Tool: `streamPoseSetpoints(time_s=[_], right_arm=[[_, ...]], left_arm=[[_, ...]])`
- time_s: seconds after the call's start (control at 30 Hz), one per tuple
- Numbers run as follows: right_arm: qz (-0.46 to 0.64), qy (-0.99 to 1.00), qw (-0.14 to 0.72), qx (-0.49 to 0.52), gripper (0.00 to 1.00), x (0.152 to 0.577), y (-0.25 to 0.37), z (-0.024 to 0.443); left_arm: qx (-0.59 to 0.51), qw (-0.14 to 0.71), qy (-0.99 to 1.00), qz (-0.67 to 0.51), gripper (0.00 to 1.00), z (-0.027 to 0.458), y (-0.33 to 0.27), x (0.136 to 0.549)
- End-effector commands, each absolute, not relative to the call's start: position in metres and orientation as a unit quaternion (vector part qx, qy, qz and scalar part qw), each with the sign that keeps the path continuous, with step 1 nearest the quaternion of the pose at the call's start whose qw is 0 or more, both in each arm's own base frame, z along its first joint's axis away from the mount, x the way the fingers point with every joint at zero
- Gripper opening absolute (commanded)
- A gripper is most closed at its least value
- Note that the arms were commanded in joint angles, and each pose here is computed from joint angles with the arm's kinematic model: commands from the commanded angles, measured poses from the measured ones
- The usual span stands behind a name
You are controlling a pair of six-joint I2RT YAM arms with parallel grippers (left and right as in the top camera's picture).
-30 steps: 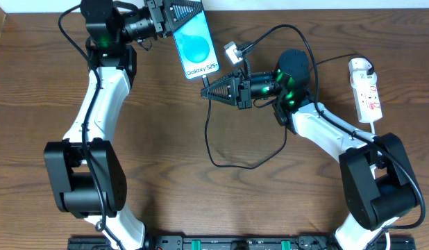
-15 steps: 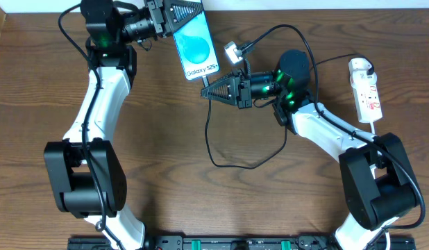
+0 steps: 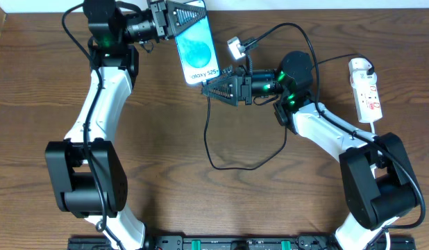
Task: Plug charger to phone and switch on socket
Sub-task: 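Open the right gripper and retract it right from the cable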
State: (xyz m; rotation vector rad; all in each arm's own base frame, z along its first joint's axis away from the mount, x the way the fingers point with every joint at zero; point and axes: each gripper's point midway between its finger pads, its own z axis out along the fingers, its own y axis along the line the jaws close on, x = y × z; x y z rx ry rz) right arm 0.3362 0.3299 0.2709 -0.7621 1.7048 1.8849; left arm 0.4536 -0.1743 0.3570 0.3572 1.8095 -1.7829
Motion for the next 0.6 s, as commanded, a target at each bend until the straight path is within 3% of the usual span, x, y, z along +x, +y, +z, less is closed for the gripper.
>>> streamPoseSetpoints(time_s=[0.0, 0.23, 0.57], right_arm=[[0.686, 0.616, 0.257, -0.29, 0.99, 0.338, 0.33, 0.277], [0.681, 0.621, 0.26, -0.287, 0.99, 0.346, 0.317, 0.274], [0.643, 0.713, 0.228, -0.163, 0.99, 0.396, 0.258, 0.221]], left_arm=[[0.155, 0.287, 0.672, -0.665, 0.07, 0.363, -0.175, 0.448], [0.147, 0.294, 0.675, -0.661, 0.07, 0.363, -0.161, 0.452], [0.148, 0.277, 0.681, -0.661, 0.07, 0.359, -0.141, 0.447]])
